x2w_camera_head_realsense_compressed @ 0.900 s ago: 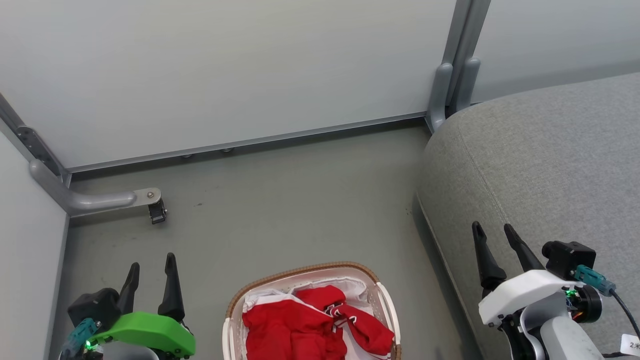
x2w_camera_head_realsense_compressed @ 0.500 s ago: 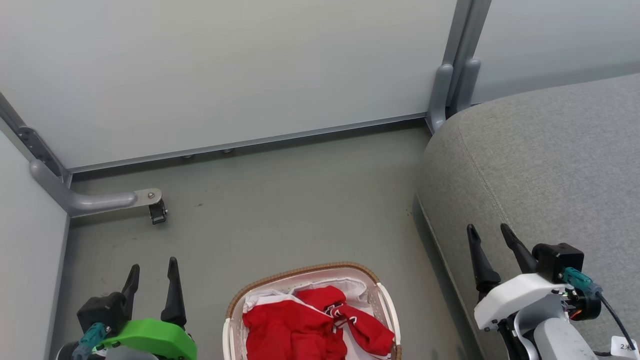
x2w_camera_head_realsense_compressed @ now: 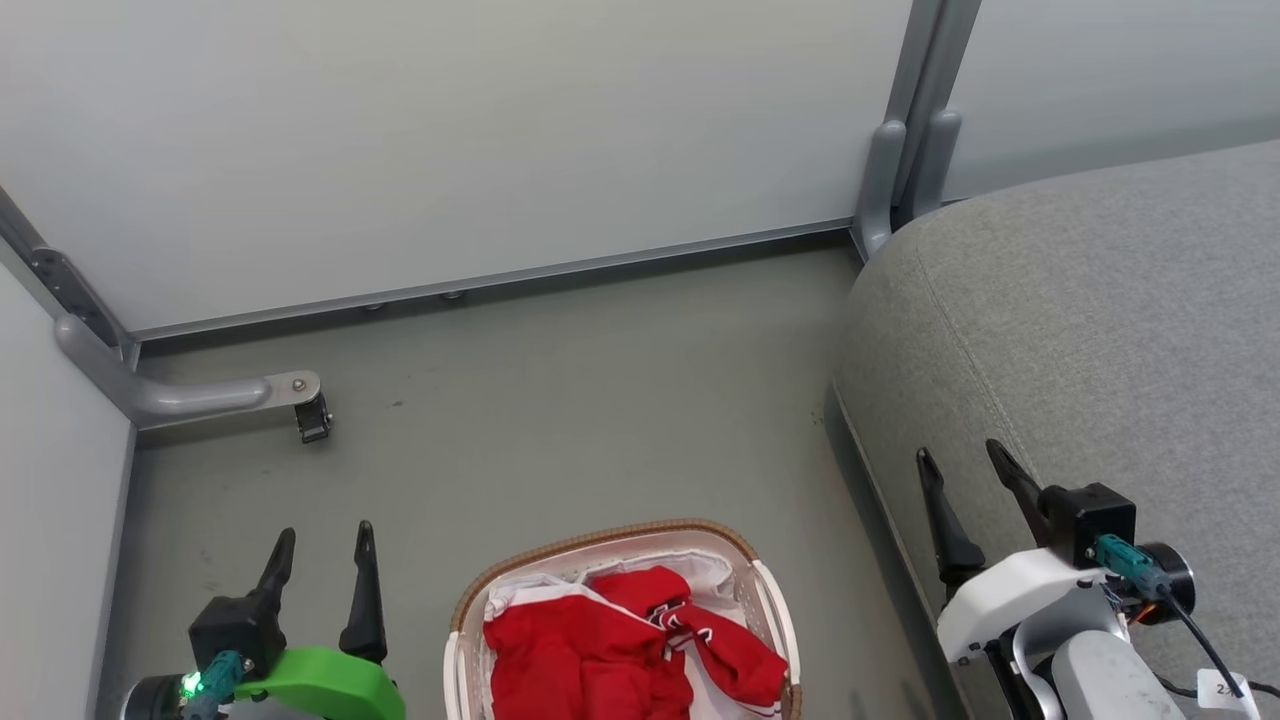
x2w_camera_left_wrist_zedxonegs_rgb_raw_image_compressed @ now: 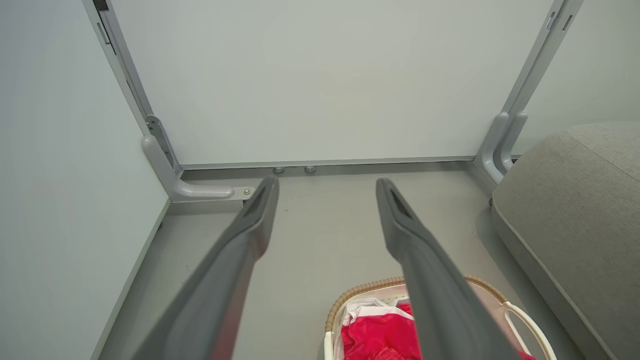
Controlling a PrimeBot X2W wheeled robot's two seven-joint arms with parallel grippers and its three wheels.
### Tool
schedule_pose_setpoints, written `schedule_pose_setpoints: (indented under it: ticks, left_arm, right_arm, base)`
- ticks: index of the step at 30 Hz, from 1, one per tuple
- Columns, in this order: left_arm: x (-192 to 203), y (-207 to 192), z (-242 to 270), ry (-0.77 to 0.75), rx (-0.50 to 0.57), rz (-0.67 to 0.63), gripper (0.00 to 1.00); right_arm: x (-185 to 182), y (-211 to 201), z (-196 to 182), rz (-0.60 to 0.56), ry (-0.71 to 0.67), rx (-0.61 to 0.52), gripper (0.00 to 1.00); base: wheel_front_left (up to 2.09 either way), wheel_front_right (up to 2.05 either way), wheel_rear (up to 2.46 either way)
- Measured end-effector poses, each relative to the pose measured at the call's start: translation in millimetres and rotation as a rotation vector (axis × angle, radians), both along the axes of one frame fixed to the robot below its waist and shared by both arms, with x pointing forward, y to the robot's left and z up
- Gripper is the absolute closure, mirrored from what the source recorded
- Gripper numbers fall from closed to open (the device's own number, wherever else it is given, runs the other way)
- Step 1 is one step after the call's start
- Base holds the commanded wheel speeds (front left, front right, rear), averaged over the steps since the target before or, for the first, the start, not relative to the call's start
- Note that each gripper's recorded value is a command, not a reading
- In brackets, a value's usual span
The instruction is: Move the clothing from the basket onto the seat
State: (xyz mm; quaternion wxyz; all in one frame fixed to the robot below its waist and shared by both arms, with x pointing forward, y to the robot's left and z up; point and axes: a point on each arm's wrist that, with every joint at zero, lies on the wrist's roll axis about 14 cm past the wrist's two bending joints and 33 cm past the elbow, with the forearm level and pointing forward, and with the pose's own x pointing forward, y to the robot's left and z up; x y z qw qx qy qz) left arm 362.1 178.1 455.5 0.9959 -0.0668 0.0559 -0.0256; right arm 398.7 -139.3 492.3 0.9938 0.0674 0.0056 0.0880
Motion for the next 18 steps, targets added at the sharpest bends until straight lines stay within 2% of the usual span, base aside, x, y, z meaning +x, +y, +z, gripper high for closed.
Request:
schedule_pose_setpoints:
  ticks: [7,18]
  left_arm:
    - [4.5,-17.6,-24.9,0.068,-0.011,-0.049,0.0]
    - [35.7,-88.3,-100.2,0.282,0.025,-0.294,0.0]
  right_arm:
    - [18.1,7.1,12.0,0.026,-0.055,-0.045,0.0]
    - [72.3,23.9,25.6,0.083,-0.153,-0.105,0.0]
  base:
    - [0.0,0.0,0.0]
    - [0.0,0.0,0.0]
